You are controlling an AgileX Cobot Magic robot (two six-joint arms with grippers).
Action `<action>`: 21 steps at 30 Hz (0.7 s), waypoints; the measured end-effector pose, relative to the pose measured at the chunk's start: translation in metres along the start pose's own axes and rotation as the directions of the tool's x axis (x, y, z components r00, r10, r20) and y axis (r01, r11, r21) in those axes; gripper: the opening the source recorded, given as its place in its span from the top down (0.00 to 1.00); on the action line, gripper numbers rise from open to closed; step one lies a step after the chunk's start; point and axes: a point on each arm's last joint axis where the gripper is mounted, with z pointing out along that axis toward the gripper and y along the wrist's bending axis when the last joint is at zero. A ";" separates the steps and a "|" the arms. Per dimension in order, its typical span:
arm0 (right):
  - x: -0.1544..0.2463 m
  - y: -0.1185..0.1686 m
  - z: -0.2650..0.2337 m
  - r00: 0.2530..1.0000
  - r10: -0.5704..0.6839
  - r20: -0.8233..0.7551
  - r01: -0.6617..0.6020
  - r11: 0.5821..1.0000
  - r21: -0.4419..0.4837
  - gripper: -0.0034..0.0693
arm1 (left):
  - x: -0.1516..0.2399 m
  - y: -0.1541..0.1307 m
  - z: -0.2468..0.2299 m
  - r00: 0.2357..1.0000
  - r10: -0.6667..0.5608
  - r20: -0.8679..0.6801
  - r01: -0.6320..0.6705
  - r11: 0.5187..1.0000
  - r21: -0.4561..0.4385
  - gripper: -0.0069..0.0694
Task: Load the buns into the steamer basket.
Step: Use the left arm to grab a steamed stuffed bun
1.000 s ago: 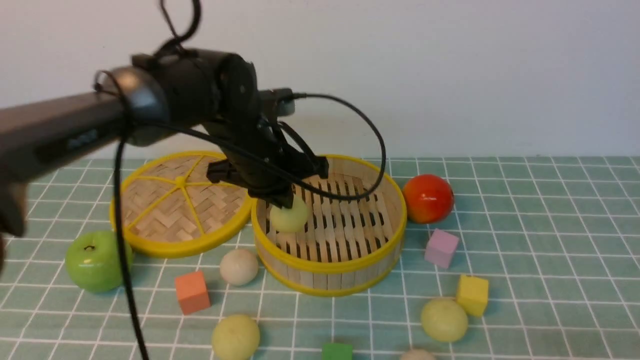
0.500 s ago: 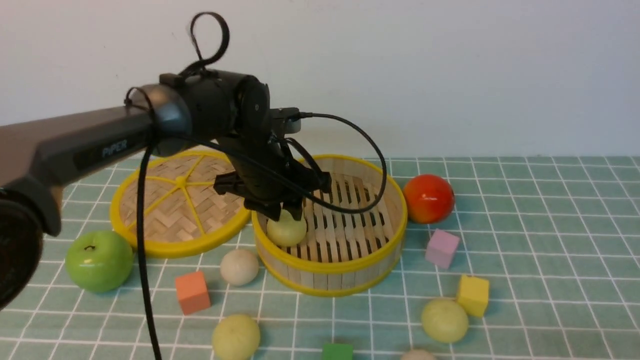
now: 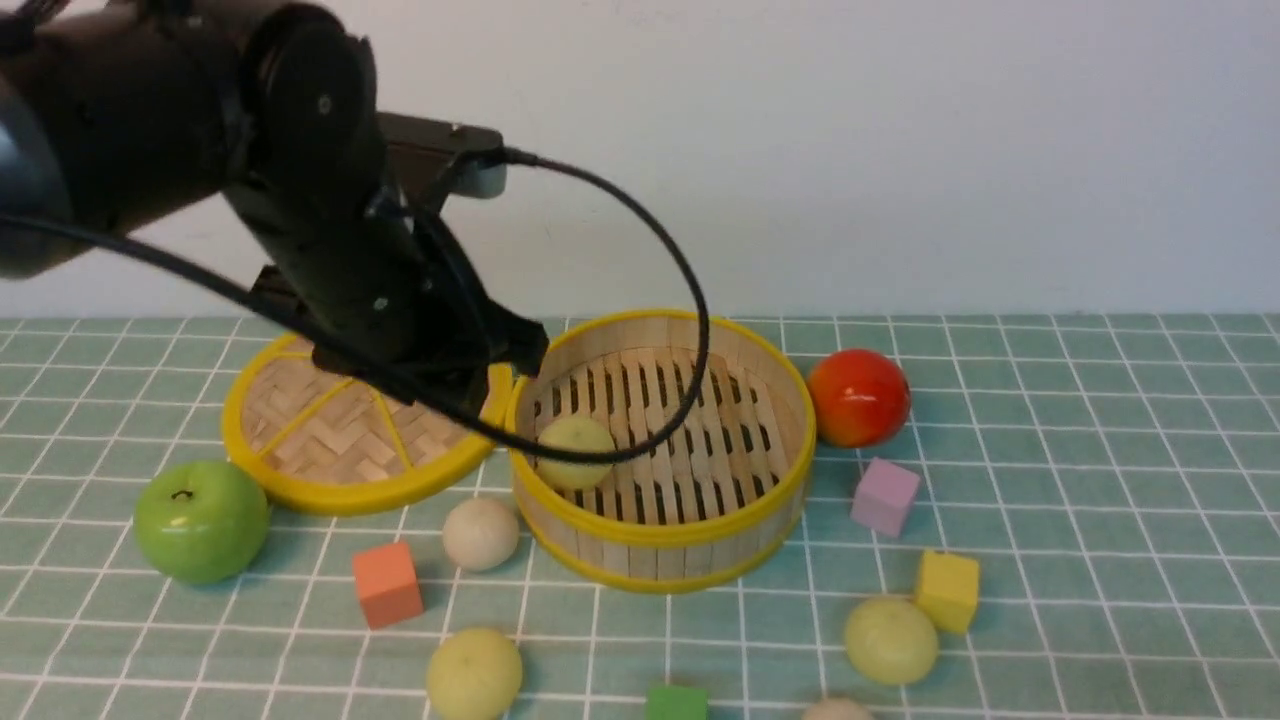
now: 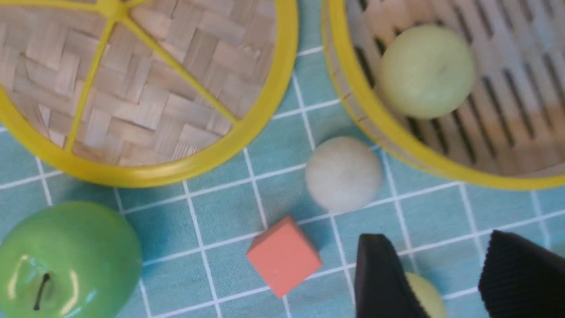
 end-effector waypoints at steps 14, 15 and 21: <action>0.000 0.000 0.000 1.000 0.000 0.000 0.000 1.000 0.000 0.62 | 0.022 -0.001 0.090 0.993 0.073 -0.089 -0.075 0.997 -0.018 0.62; 0.000 0.000 0.000 1.000 0.000 0.000 0.000 1.000 0.000 0.62 | 0.022 -0.001 0.093 0.993 0.082 -0.088 -0.084 0.996 -0.023 0.62; 0.000 0.000 0.000 1.000 0.000 0.000 0.000 1.000 0.000 0.62 | 0.020 0.000 0.109 0.993 0.106 -0.057 -0.108 0.994 -0.034 0.61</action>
